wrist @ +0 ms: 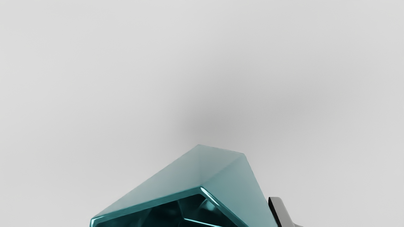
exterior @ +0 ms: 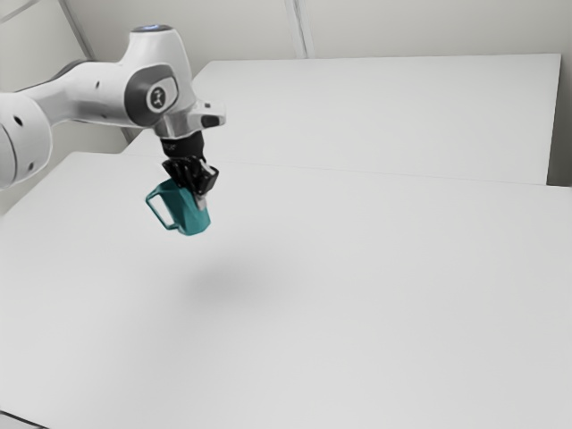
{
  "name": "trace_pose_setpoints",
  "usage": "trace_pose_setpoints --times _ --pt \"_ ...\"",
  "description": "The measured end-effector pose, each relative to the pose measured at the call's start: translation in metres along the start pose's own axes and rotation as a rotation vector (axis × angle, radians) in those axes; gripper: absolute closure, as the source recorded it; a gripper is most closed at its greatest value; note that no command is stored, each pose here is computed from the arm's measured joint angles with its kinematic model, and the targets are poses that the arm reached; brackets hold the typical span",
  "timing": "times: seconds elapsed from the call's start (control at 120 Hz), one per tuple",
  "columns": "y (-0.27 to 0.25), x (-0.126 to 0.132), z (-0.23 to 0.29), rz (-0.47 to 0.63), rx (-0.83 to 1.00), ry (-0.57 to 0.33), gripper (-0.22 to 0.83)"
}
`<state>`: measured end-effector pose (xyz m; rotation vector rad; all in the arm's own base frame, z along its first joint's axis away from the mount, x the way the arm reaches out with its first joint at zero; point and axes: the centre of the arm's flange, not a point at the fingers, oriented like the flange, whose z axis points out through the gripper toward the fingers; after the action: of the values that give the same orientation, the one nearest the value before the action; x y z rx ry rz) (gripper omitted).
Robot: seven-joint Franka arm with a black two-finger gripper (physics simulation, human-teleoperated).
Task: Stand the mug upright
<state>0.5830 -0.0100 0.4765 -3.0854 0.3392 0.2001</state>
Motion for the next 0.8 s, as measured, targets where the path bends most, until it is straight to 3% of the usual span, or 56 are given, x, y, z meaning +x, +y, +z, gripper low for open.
trace_pose_setpoints --times 0.8 --pt "0.021 0.019 0.08 -0.077 0.068 0.071 0.78"
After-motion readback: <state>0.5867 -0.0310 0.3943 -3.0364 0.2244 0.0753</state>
